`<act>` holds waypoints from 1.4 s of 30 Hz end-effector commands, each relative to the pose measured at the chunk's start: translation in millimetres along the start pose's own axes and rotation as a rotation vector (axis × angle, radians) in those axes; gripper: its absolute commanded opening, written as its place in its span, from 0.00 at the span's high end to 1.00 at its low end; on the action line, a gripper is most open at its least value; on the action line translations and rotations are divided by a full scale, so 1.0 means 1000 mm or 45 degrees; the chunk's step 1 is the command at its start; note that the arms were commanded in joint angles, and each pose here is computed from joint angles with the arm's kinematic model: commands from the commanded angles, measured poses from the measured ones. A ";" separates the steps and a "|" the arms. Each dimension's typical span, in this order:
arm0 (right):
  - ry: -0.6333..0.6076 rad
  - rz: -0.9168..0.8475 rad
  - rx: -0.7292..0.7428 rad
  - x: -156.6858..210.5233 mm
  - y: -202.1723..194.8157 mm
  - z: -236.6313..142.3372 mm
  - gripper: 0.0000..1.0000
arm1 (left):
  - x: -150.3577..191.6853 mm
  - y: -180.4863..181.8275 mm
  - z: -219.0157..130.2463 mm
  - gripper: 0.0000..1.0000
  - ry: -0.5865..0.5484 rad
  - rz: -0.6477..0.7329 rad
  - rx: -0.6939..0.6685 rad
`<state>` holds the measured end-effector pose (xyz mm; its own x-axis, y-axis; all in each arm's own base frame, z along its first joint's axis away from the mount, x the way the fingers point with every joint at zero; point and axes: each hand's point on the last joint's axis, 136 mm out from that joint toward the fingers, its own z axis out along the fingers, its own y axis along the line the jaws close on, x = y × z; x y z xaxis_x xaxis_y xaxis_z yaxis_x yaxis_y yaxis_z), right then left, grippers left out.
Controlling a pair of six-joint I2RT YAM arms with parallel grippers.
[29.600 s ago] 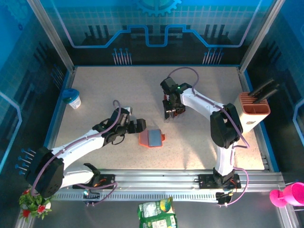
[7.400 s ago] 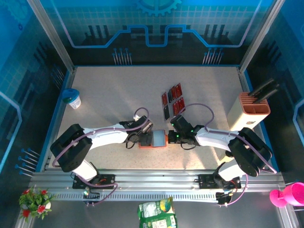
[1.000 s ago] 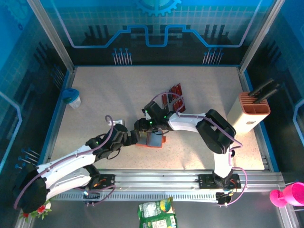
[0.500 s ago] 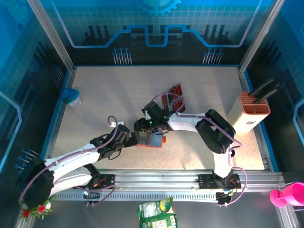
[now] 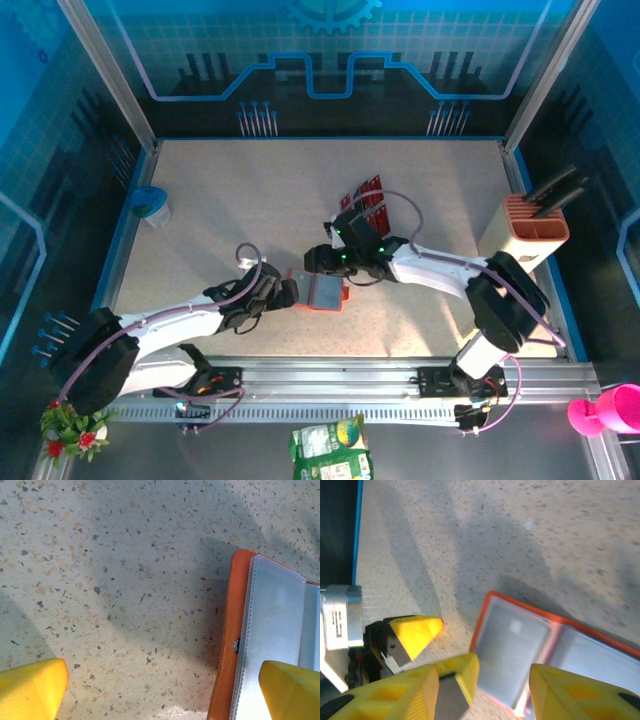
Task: Put the credit cards into the card holder
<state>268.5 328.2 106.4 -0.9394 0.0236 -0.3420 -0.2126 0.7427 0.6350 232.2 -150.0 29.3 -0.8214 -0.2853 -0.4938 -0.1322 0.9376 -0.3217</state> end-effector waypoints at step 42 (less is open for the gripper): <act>0.073 -0.144 0.615 0.047 -0.138 -0.053 0.90 | -0.002 -0.042 0.012 0.01 0.124 0.073 0.131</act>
<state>242.2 203.8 39.3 -0.9309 -0.0996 -0.3514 -0.1848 0.9583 0.2179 240.6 -181.4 29.1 -0.8731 -0.2151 -0.4375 -0.0552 0.9353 -0.3496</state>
